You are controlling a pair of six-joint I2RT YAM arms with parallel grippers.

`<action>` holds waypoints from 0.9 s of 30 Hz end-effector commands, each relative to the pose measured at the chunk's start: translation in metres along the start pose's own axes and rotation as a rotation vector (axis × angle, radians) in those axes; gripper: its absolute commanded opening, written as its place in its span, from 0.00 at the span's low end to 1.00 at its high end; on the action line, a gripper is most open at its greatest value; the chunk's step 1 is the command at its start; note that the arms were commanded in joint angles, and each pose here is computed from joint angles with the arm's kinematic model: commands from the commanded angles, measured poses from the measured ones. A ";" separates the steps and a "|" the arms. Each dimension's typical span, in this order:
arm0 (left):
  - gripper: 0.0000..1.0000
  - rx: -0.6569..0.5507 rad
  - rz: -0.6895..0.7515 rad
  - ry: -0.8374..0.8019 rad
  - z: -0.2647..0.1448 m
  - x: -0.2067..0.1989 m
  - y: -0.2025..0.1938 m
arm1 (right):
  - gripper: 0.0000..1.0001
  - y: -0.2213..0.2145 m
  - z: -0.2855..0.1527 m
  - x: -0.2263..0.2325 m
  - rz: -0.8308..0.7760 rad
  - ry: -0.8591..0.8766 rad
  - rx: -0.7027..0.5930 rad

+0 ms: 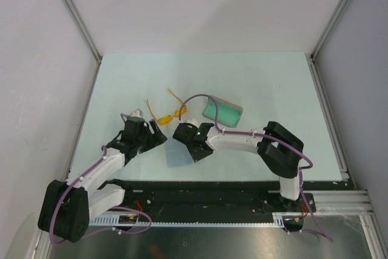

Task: Organize the sunglasses
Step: Pick up the glasses cleaning cloth from the center of the board.

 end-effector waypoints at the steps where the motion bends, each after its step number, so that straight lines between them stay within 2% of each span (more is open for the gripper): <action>1: 0.80 -0.020 -0.004 -0.014 0.002 -0.007 0.006 | 0.40 0.028 -0.036 -0.016 0.071 0.018 -0.121; 6: 0.79 -0.006 0.001 -0.009 0.007 -0.012 0.007 | 0.45 0.055 -0.037 -0.028 0.137 0.072 -0.204; 11: 0.75 0.016 -0.002 0.007 0.014 -0.017 0.006 | 0.45 0.078 -0.019 -0.048 0.178 0.090 -0.242; 14: 0.68 0.039 -0.007 0.019 0.022 -0.020 0.004 | 0.45 0.088 -0.010 -0.054 0.173 0.098 -0.265; 16: 0.59 0.057 -0.015 0.032 0.027 -0.019 0.002 | 0.45 0.091 -0.006 -0.056 0.174 0.106 -0.272; 18: 0.53 0.065 -0.022 0.033 0.030 -0.020 0.001 | 0.43 0.093 0.000 -0.058 0.175 0.121 -0.267; 27: 0.47 0.114 -0.010 0.033 0.040 -0.025 -0.006 | 0.37 0.088 0.022 -0.045 0.142 0.199 -0.222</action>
Point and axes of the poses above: each gripper's point midway between its finger pads, its own z axis out along the fingers, its own x axis along the line the jaws close on, y = z × x, the point moved 6 cm from there along -z, back along the fingers, and after that the axes turned 5 degrees about -z, right-handed, at the moved point
